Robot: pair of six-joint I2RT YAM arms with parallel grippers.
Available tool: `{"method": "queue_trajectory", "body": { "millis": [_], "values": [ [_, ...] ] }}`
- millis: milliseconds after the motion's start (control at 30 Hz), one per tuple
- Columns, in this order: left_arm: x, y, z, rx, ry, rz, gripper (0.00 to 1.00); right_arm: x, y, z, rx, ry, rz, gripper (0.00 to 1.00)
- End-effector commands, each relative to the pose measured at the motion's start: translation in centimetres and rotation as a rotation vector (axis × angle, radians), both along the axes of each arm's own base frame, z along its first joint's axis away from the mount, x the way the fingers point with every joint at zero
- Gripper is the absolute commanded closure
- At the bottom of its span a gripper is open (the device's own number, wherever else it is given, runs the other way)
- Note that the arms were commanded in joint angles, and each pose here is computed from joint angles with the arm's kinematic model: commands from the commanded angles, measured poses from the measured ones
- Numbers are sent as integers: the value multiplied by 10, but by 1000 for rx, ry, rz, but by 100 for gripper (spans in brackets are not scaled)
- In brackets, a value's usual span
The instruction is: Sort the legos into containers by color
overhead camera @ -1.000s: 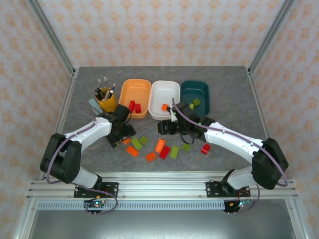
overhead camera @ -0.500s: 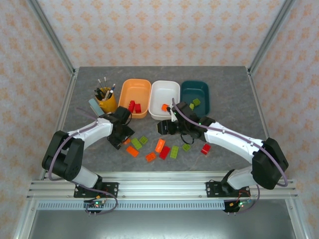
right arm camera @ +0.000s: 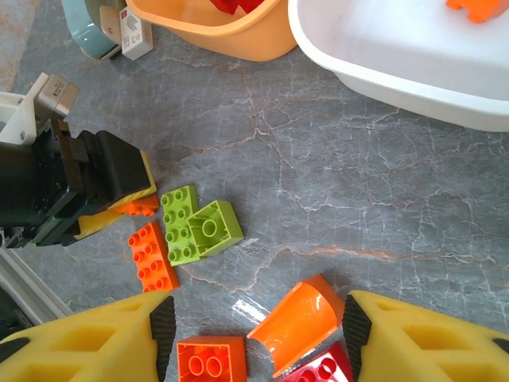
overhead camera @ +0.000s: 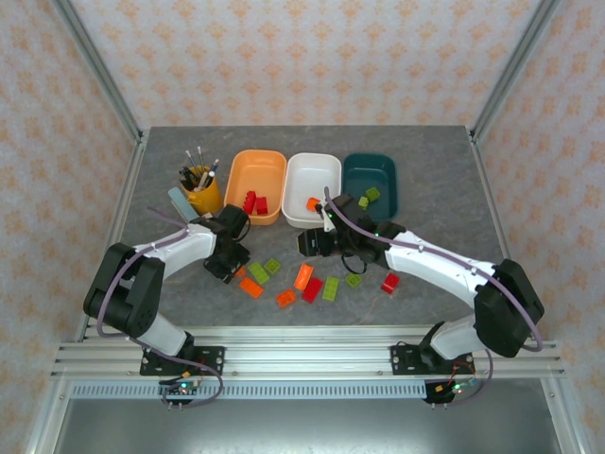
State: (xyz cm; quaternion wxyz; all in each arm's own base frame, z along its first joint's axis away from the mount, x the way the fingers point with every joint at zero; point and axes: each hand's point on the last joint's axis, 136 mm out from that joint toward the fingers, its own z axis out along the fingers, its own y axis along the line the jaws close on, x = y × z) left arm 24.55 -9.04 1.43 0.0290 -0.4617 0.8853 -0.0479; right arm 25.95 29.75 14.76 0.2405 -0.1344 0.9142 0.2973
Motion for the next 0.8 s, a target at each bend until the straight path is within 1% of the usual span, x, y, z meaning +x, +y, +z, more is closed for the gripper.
{"method": "queue_trajectory", "body": {
  "millis": [0,67,133,267,367,467,533,633,733,767],
  "values": [
    [13,-1,-4,0,-36,6,62,1,13,22,101,-36,22,40],
    [13,-1,-3,3,-40,2,65,-3,19,30,155,-38,46,40],
    [15,0,0,7,-50,-1,66,-7,24,35,200,-33,70,40],
    [19,2,8,17,-74,-14,67,-14,27,39,236,-23,99,40],
    [27,2,24,32,-110,-47,68,-14,26,47,251,-44,99,40],
    [41,0,48,50,-159,-108,69,-6,17,59,247,-77,59,39],
    [55,-7,68,61,-199,-163,69,5,6,64,224,-101,-3,39],
    [80,-23,99,73,-263,-260,69,28,-22,75,187,-161,-156,39],
    [108,-50,125,77,-313,-380,69,55,-62,91,126,-264,-369,37],
    [118,-62,131,77,-328,-429,69,63,-80,94,80,-295,-453,34]
  ]
}}
